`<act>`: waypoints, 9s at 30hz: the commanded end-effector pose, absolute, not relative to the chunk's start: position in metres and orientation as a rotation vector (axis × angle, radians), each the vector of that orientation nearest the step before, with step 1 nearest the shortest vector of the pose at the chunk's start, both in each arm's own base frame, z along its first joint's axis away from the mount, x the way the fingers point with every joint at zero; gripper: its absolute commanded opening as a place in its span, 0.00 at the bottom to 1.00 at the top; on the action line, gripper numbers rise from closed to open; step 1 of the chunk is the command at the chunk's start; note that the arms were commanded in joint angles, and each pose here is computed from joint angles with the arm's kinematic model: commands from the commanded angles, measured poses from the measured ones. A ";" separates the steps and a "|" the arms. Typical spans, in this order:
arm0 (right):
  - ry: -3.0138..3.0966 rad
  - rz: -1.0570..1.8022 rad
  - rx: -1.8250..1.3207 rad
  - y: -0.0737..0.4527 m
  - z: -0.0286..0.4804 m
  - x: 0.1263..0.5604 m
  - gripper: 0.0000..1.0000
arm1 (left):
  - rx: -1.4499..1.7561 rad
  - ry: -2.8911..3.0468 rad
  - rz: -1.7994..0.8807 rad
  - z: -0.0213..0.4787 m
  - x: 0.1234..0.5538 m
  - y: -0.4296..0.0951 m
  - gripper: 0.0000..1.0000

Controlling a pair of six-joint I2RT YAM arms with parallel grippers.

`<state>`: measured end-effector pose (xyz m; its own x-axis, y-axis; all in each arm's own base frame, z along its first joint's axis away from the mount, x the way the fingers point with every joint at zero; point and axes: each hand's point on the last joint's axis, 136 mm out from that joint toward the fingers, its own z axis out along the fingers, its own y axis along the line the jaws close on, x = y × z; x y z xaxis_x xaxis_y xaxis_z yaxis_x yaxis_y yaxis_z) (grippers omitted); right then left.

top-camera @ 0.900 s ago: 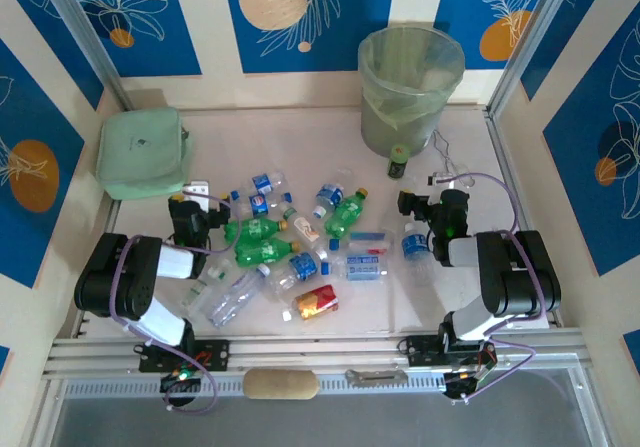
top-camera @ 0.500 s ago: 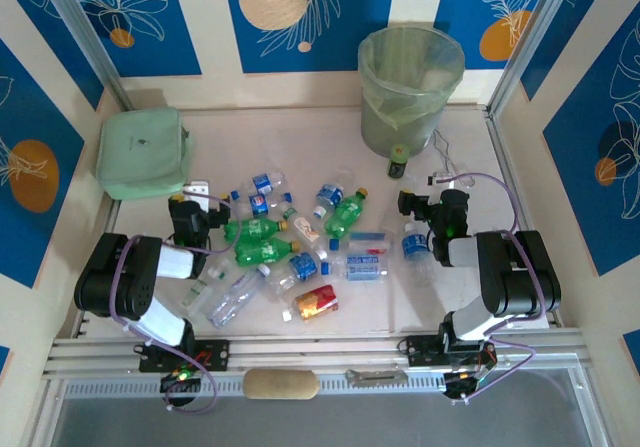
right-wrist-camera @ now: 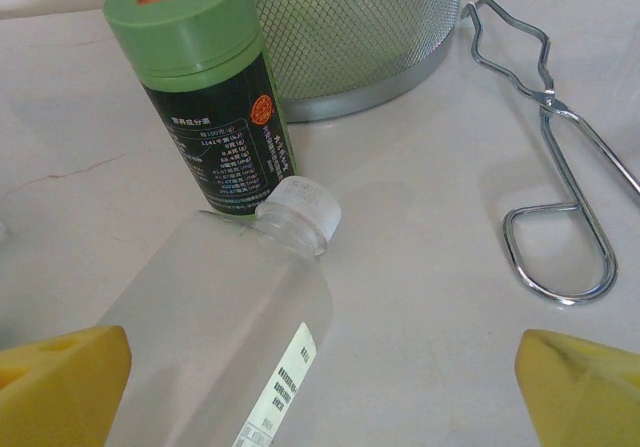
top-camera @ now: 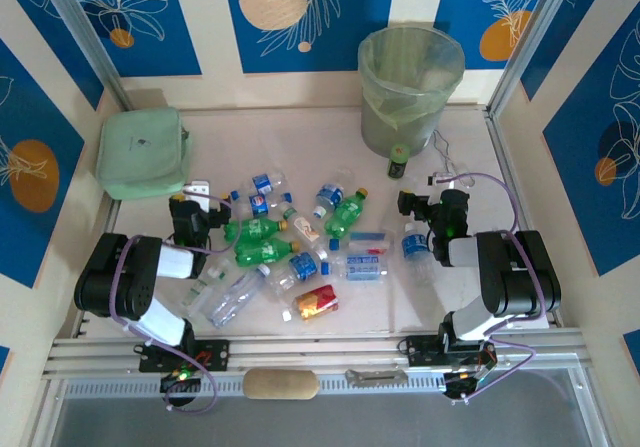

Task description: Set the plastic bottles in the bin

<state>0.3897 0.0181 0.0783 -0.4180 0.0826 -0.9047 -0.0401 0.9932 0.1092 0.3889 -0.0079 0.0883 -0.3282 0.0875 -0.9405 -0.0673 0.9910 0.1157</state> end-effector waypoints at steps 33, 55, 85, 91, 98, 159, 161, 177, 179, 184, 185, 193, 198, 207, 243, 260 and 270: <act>2.691 0.371 0.523 0.072 0.111 0.320 0.92 | -0.124 2.134 -0.567 0.185 0.381 -0.162 1.00; 2.739 -0.001 0.680 0.074 0.038 0.365 0.88 | 0.082 2.184 -0.574 0.173 0.359 -0.231 1.00; 2.387 0.390 0.840 0.032 0.133 0.364 0.56 | 0.020 2.139 -0.515 0.175 0.359 -0.214 1.00; 2.208 0.516 0.885 -0.003 0.185 0.354 0.55 | 0.031 2.122 -0.406 0.181 0.367 -0.196 1.00; 1.999 0.552 0.741 -0.024 0.282 0.360 0.52 | -0.070 2.114 -0.408 0.178 0.376 -0.167 1.00; 2.024 0.304 0.048 0.082 0.317 0.643 0.79 | -0.160 2.186 -0.480 0.150 0.346 -0.131 1.00; 2.013 0.305 0.049 0.082 0.324 0.642 0.81 | -0.160 2.184 -0.480 0.151 0.345 -0.131 1.00; 1.862 0.375 0.034 0.087 0.426 0.593 0.82 | -0.168 2.168 -0.501 0.157 0.345 -0.132 1.00; 1.863 0.393 0.025 0.091 0.434 0.579 0.82 | -0.169 2.164 -0.506 0.159 0.345 -0.132 1.00; 1.912 0.450 0.008 0.107 0.432 0.542 0.82 | -0.166 2.160 -0.513 0.163 0.343 -0.133 1.00; 1.916 0.467 -0.001 0.112 0.431 0.532 0.82 | -0.164 2.160 -0.511 0.164 0.343 -0.132 1.00; 2.038 0.572 -0.005 0.135 0.359 0.448 0.82 | -0.135 2.174 -0.495 0.170 0.334 -0.129 1.00; 2.186 0.639 0.032 0.143 0.294 0.399 0.82 | -0.099 2.207 -0.481 0.170 0.330 -0.130 1.00; 2.334 0.770 0.123 0.171 0.211 0.349 0.99 | 0.038 2.258 -0.262 0.163 0.344 -0.116 1.00; 2.328 0.734 0.121 0.193 0.197 0.339 0.99 | 0.474 2.590 -0.082 0.056 0.467 -0.119 1.00; 2.308 0.714 0.151 0.186 0.199 0.336 0.99 | 0.421 2.733 -0.065 0.036 0.467 -0.112 0.97; 2.302 0.709 0.152 0.185 0.203 0.337 0.99 | 0.381 2.774 -0.070 0.036 0.478 -0.109 0.76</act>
